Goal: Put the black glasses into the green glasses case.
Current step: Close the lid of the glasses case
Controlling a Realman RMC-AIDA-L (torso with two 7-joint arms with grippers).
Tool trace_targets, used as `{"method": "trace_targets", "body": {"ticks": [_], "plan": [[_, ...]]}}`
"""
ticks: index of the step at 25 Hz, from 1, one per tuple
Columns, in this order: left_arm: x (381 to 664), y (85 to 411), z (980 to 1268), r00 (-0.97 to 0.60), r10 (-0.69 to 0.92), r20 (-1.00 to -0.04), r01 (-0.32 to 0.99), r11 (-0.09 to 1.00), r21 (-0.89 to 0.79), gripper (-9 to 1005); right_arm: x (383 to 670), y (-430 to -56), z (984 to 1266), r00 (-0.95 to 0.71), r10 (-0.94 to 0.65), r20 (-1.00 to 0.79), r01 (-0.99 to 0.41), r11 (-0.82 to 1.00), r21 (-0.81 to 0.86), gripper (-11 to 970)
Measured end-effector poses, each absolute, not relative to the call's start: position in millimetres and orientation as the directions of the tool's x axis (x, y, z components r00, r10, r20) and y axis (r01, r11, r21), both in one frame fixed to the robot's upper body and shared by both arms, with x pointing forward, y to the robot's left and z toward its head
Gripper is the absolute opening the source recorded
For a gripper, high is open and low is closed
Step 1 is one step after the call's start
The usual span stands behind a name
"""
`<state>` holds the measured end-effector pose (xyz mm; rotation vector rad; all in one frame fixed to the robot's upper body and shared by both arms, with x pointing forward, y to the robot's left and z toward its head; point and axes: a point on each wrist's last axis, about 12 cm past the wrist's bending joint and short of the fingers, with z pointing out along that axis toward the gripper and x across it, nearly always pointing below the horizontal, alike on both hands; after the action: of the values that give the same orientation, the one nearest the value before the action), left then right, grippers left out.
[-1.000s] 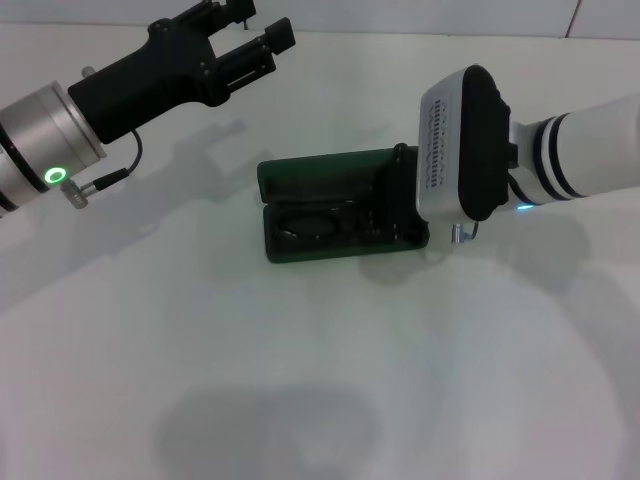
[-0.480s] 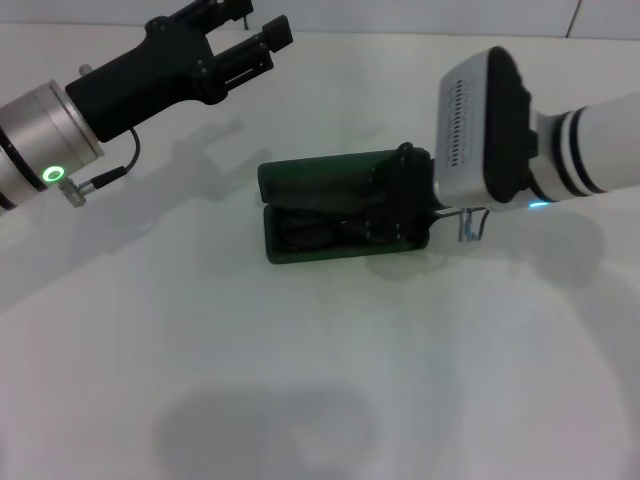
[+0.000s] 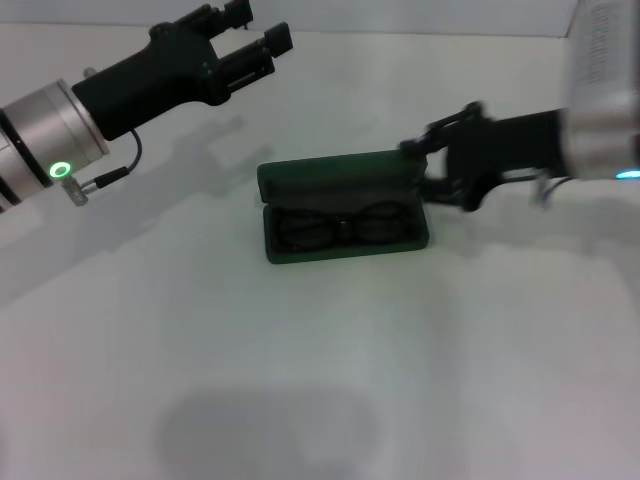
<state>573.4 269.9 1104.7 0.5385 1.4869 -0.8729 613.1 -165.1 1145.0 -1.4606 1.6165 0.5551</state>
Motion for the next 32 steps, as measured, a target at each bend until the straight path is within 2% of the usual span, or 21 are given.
{"method": "trace_targets", "body": {"ticks": [4, 7, 10, 13, 18, 21, 23, 32], "plan": [[579, 266, 1104, -0.168, -0.149, -0.975, 0.770, 0.598, -0.224, 712, 614, -214, 1156, -0.008, -0.412, -0.911, -0.917, 0.366, -0.158, 384], [596, 254, 1106, -0.270, -0.091, -0.959, 0.756, 0.597, -0.270, 712, 612, -246, 1151, -0.056, -0.288, -0.956, -0.859, 0.501, -0.101, 393], [612, 245, 1106, -0.389, -0.026, -0.921, 0.719, 0.617, -0.321, 711, 608, -259, 1144, -0.071, -0.222, -0.972, -0.827, 0.558, -0.067, 402], [624, 240, 1109, -0.484, 0.056, -0.873, 0.695, 0.631, -0.345, 711, 607, -264, 1139, -0.059, -0.176, -0.983, -0.800, 0.597, -0.059, 410], [633, 223, 1112, -0.527, 0.182, -0.830, 0.711, 0.629, -0.314, 711, 605, -273, 1133, -0.049, -0.121, -0.991, -0.758, 0.651, -0.041, 425], [637, 213, 1111, -0.548, 0.237, -0.802, 0.708, 0.643, -0.293, 711, 603, -276, 1127, -0.044, -0.119, -0.992, -0.744, 0.667, -0.047, 489], [638, 211, 1111, -0.552, 0.247, -0.797, 0.707, 0.645, -0.290, 711, 602, -276, 1125, -0.041, -0.125, -0.991, -0.742, 0.668, -0.054, 531], [642, 201, 1109, -0.567, 0.258, -0.782, 0.691, 0.665, -0.282, 711, 599, -275, 1119, -0.031, -0.146, -0.989, -0.752, 0.655, -0.073, 529]]}}
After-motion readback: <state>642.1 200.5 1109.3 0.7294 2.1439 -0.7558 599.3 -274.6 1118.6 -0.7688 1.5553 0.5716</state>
